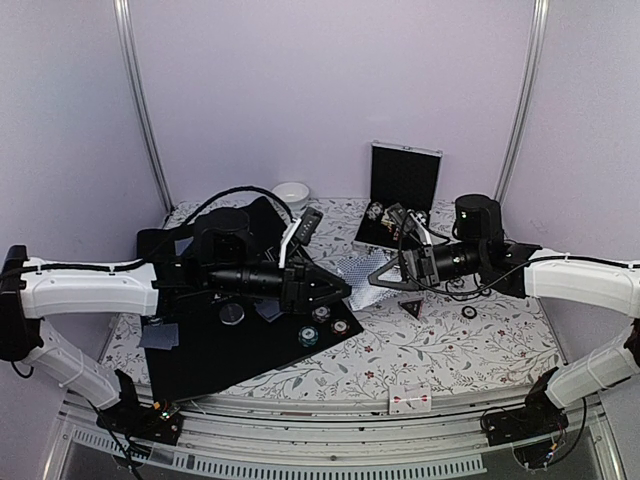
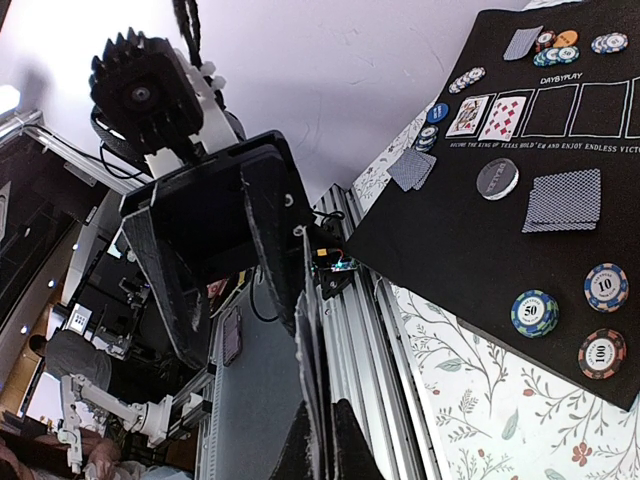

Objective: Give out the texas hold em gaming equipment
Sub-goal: Pick up the poker card from the face-down deck piles.

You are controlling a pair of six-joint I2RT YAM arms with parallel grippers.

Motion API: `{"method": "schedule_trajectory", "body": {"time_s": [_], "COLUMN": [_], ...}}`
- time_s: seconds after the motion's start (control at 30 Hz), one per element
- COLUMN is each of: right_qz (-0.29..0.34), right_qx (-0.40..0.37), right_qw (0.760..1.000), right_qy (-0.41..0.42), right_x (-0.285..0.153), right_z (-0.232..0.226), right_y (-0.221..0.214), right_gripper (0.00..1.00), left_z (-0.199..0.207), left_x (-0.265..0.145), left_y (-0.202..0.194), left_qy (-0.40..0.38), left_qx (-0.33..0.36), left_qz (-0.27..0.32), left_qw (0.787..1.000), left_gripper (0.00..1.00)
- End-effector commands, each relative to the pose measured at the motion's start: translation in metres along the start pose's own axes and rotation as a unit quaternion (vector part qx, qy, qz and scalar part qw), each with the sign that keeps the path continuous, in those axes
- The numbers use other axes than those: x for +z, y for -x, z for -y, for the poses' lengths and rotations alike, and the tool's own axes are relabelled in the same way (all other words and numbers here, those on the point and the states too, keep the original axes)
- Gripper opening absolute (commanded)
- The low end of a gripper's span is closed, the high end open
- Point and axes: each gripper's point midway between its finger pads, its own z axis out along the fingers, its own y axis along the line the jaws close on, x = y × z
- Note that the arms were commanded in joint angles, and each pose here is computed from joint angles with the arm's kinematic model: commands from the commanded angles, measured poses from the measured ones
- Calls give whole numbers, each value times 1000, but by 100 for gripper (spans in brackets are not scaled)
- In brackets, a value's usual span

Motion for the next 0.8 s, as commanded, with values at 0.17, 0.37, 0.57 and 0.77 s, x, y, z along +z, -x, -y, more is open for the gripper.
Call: {"method": "schedule_trajectory", "body": {"time_s": [0.17, 0.37, 0.57, 0.77], "right_qz": [4, 2, 1, -3], "right_qx": [-22, -20, -21, -17], "right_qw": [1000, 1000, 1000, 1000], "right_qy": [10, 11, 14, 16], "right_x": [-1, 0, 0, 2], "right_z": [-10, -9, -11, -9], "right_y": [3, 2, 3, 2], "right_gripper": [3, 2, 2, 2], "left_z": [-27, -27, -25, -14], "left_x": [1, 0, 1, 8], "left_y": [-6, -3, 2, 14], "left_qy": [53, 53, 46, 12], "left_qx": [-21, -16, -13, 5], "left_qz": [-17, -6, 2, 18], "left_qw": [998, 998, 999, 1000], "left_gripper": [45, 48, 49, 37]}}
